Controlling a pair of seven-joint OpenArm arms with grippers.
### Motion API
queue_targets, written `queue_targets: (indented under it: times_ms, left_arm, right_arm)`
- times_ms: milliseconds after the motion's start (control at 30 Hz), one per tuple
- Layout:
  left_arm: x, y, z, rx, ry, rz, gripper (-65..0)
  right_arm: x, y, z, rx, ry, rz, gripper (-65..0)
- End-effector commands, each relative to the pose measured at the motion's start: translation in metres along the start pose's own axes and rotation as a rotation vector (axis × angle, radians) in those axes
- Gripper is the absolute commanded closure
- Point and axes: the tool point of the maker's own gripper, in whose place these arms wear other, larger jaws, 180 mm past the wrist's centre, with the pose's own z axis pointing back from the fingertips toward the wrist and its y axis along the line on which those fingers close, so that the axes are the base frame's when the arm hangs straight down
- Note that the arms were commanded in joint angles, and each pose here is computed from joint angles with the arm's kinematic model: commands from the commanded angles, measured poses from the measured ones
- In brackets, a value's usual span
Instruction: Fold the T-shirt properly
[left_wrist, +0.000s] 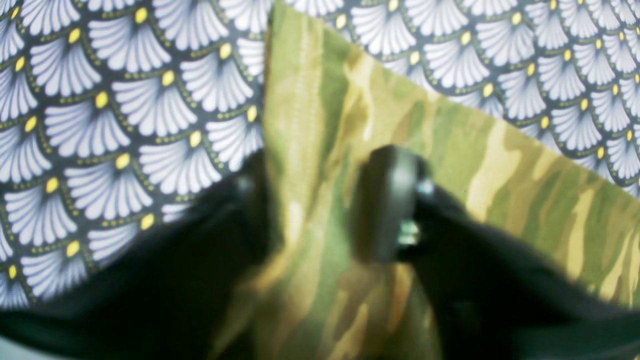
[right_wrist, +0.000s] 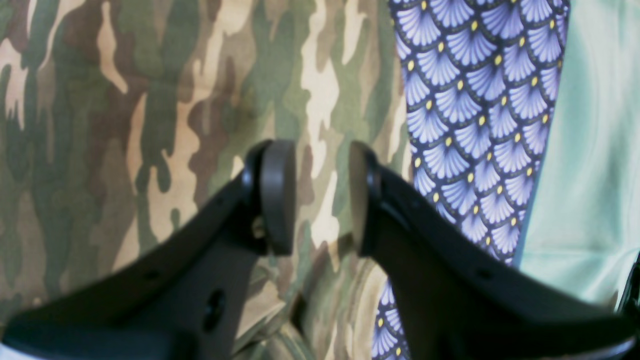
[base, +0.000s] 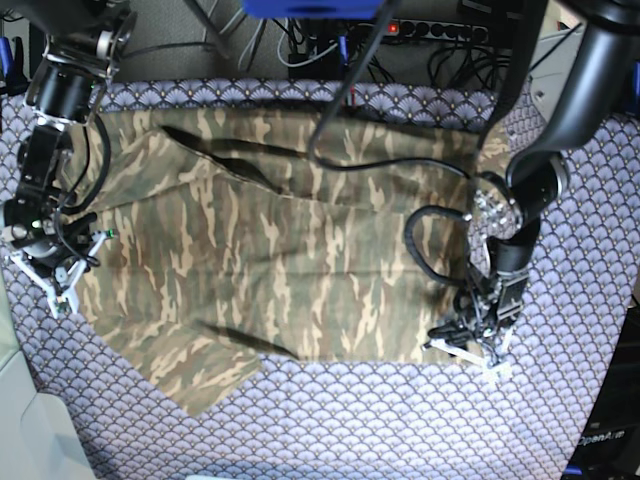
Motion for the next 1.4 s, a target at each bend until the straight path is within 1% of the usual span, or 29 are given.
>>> queue_targets:
  times_ms: [0,33,67,167,267,367,467,533,633,667,733,833,933,1033,1200,1267,1300,1367]
  left_arm:
    - [-0.001,-0.004,0.001,-0.022,0.027,0.023,-15.1]
    - [-0.001,-0.001,0.001,-0.018,0.027,0.041,-10.8]
    - [-0.001,0.001,0.001,-0.018,0.028,0.060,-8.9]
    - [-0.002,0.003,0.000,-0.019,0.030,0.106,-8.6]
    - [-0.020,0.012,-0.001,-0.005,0.053,0.131,-7.5]
    - [-0.013,0.019,0.001,0.014,0.014,0.129,-0.2]
    - [-0.021,0.017,0.002,0.018,0.009,0.116,0.0]
    - [-0.031,0.018,0.002,0.023,0.017,0.102,0.0]
    - [-0.034,0.014,0.002,0.020,0.016,0.052,0.0]
    - [-0.035,0.014,0.002,0.021,0.018,0.041,0.0]
    - [-0.036,0.014,0.002,0.021,0.019,0.033,0.0]
    - [-0.039,0.015,0.002,0.022,0.024,0.033,0.0]
    - [-0.039,0.017,0.002,0.026,0.024,0.030,0.0]
    - [-0.042,0.018,0.002,0.027,0.028,0.026,0.0]
    - [-0.043,0.019,0.002,0.028,0.029,0.029,0.0]
    - [-0.043,0.019,0.002,0.028,0.029,0.029,0.0]
    - [-0.043,0.019,0.002,0.028,0.029,0.029,0.0]
    - [-0.043,0.019,0.002,0.028,0.029,0.030,0.0]
  right_arm:
    - [0.019,-0.014,0.006,-0.031,-0.052,0.006,-19.7]
    - [0.019,-0.014,0.006,-0.030,-0.052,0.007,-19.7]
    - [0.019,-0.014,0.006,-0.030,-0.052,0.007,-19.7]
    - [0.021,-0.013,0.006,-0.027,-0.071,0.009,-19.7]
    - [0.024,-0.012,0.006,-0.026,-0.099,0.008,-19.6]
    - [0.021,-0.011,0.002,-0.018,-0.090,0.001,-19.6]
    - [0.022,-0.010,-0.001,-0.010,-0.083,0.001,-19.9]
    - [0.029,-0.016,0.001,-0.021,-0.096,0.004,-20.0]
    - [0.047,-0.011,0.000,-0.012,-0.115,0.037,-20.2]
    - [0.049,-0.006,-0.003,0.001,-0.107,0.051,-21.0]
    - [0.047,-0.008,-0.013,0.016,-0.072,0.067,-24.5]
    - [0.050,-0.004,-0.030,0.055,-0.033,0.054,-27.7]
    - [0.060,-0.007,-0.041,0.076,-0.011,0.059,-28.0]
    - [0.071,0.004,-0.054,0.117,-0.017,0.090,-28.0]
    - [0.077,0.011,-0.072,0.170,-0.004,0.098,-28.1]
    - [0.079,0.014,-0.079,0.188,-0.018,0.079,-28.1]
    - [0.082,0.009,-0.082,0.175,-0.031,0.049,-28.1]
    - [0.084,-0.010,-0.087,0.119,-0.047,-0.012,-28.1]
